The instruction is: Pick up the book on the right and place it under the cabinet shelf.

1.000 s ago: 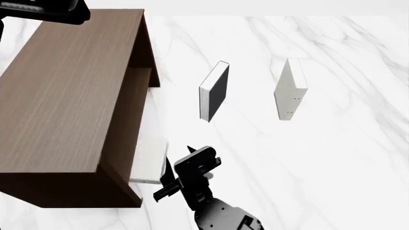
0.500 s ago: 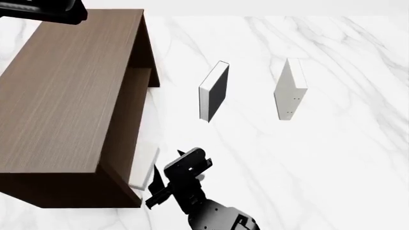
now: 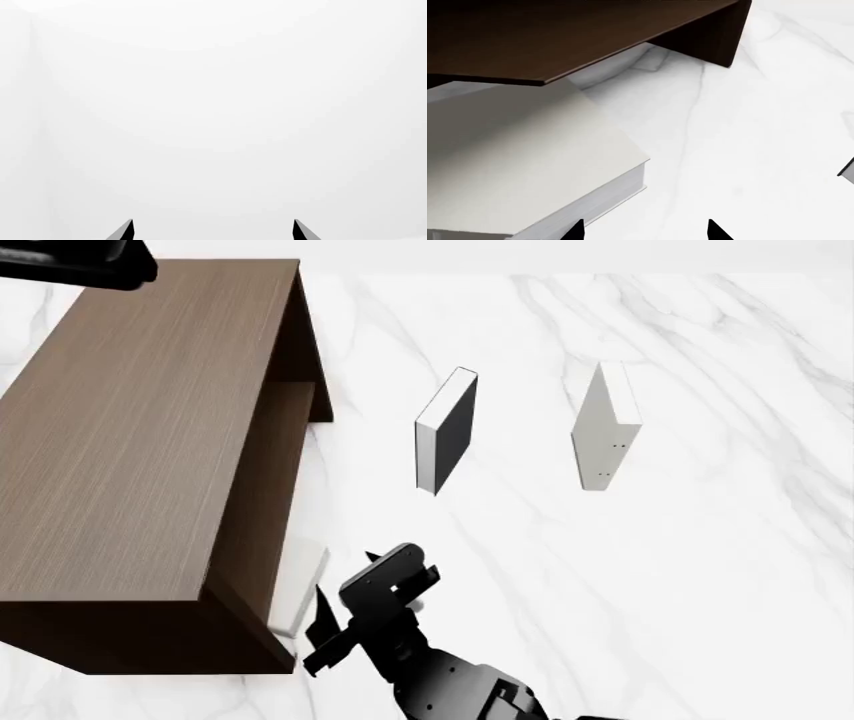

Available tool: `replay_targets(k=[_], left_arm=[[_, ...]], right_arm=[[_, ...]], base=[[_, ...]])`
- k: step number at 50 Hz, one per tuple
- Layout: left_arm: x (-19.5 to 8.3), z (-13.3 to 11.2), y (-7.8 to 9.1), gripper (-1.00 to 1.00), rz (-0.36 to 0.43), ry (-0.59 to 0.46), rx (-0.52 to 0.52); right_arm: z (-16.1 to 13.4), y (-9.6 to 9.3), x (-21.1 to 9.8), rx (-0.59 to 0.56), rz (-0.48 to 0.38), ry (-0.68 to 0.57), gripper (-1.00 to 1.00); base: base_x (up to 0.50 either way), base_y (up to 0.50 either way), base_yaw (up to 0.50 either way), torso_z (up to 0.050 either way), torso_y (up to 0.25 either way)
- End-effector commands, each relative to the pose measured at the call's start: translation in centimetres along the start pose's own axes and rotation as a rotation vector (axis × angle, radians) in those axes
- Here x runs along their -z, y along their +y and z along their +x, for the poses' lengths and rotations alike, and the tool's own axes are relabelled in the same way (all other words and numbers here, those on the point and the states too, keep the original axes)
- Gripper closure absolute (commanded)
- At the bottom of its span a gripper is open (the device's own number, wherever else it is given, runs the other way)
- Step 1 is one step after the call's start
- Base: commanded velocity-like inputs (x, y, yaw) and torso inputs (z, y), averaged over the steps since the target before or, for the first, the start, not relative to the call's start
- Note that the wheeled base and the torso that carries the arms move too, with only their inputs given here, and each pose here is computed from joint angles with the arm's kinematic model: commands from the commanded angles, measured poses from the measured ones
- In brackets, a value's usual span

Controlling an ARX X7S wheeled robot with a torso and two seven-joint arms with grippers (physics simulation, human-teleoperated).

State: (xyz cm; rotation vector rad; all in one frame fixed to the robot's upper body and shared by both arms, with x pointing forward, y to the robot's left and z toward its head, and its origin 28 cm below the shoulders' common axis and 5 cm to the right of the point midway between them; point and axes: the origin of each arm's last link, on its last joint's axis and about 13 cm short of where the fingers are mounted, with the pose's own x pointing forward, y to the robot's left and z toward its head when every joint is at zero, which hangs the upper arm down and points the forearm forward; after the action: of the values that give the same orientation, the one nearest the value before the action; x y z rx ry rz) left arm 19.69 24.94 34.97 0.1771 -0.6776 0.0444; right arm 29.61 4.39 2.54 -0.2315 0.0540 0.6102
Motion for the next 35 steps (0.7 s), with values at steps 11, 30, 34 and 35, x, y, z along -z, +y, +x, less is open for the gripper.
replay_targets(k=[11, 30, 34, 35], left_arm=[[0.0, -0.5, 0.5, -1.0, 0.003, 0.003, -0.014], [0.2, -0.7, 0.5, -1.0, 0.005, 0.01, -0.012], [0.2, -0.8, 0.5, -1.0, 0.007, 0.011, -0.013], [0.2, -0.8, 0.5, -1.0, 0.007, 0.012, -0.014]], right_arm=[[-0.1, 0.6, 0.1, -0.088, -0.012, -0.011, -1.0], [0.3, -0.8, 0.1, -0.001, -0.052, -0.047, -1.0], [0.4, -1.4, 0.4, 0.063, -0.094, -0.04, -1.0], [0.4, -1.5, 0.5, 0.081, -0.106, -0.04, -1.0]], base=[[0.0, 0.0, 0.0, 0.0, 0.0], [0.0, 0.0, 0.0, 0.0, 0.0], [0.0, 0.0, 0.0, 0.0, 0.0], [0.0, 0.0, 0.0, 0.0, 0.0]])
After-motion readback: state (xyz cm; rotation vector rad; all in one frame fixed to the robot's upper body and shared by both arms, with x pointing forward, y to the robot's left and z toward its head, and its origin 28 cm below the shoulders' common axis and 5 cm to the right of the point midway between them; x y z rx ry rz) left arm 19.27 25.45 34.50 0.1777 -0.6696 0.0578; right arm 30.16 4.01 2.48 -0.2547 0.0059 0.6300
